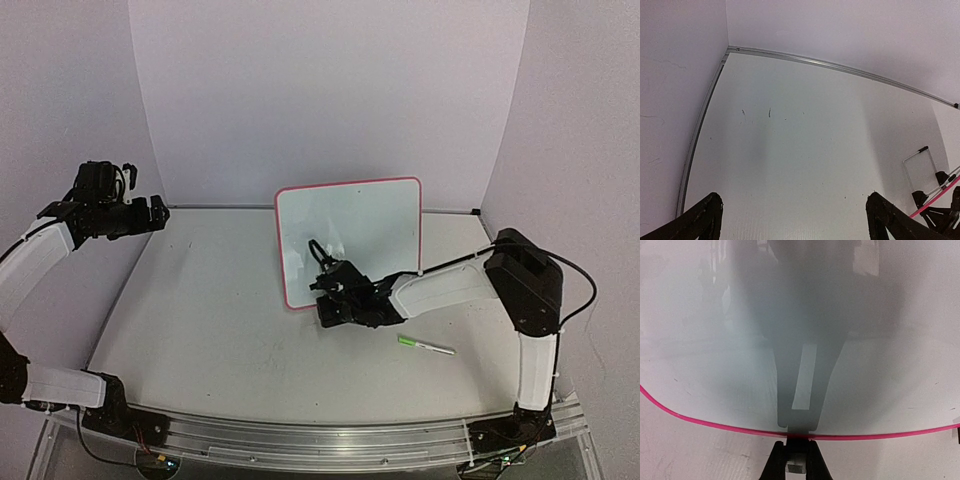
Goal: Write a sentence on the whiteboard
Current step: Move the whiteboard stand to the center of the board, then pick up the whiteboard marker from the center of the board.
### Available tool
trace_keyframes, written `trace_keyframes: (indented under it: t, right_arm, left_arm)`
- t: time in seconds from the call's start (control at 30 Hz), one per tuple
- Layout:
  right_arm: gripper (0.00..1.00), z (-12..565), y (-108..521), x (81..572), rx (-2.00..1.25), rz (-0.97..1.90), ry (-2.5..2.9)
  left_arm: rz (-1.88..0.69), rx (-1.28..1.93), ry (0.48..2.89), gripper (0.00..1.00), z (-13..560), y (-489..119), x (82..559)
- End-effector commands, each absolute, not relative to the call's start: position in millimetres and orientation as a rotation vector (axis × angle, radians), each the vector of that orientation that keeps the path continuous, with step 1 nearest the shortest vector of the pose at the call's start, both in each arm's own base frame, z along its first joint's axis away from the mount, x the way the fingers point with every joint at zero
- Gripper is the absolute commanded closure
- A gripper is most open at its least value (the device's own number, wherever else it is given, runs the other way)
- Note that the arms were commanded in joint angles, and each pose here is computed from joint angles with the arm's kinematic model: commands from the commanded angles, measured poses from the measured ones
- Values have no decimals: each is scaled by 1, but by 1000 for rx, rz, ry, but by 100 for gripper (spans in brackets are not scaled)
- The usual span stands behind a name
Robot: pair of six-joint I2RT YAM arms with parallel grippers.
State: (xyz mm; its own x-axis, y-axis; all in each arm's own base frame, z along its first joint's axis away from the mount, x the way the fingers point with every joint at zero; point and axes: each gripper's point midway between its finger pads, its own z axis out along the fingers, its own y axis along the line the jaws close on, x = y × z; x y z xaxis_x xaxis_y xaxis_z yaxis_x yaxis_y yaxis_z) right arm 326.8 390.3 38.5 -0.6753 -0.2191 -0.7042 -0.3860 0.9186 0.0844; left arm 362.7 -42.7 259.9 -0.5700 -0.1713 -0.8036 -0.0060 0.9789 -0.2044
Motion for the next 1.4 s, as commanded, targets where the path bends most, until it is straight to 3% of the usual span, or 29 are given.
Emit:
trace_keyframes:
  t: [0.0, 0.2, 0.53, 0.87, 1.1, 1.37]
  right_arm:
    - [100, 58, 429, 318, -440, 387, 2282]
    - [99, 50, 437, 308, -455, 391, 2306]
    - [57, 60, 427, 297, -469, 384, 2318]
    - [33, 89, 368, 259, -474, 319, 2402]
    - [28, 78, 289, 232, -435, 176, 2580]
    - [27, 55, 200, 234, -152, 161, 2796]
  left_arm:
    - [-229, -114, 2128, 1, 274, -44, 361]
    - [-230, -115, 2127, 1, 274, -44, 361]
    - [-228, -115, 2129, 0, 273, -44, 361]
    - [-230, -113, 2137, 1, 271, -45, 362]
    - [-244, -108, 2142, 1, 270, -47, 363]
    - [-247, -106, 2147, 1, 268, -47, 363]
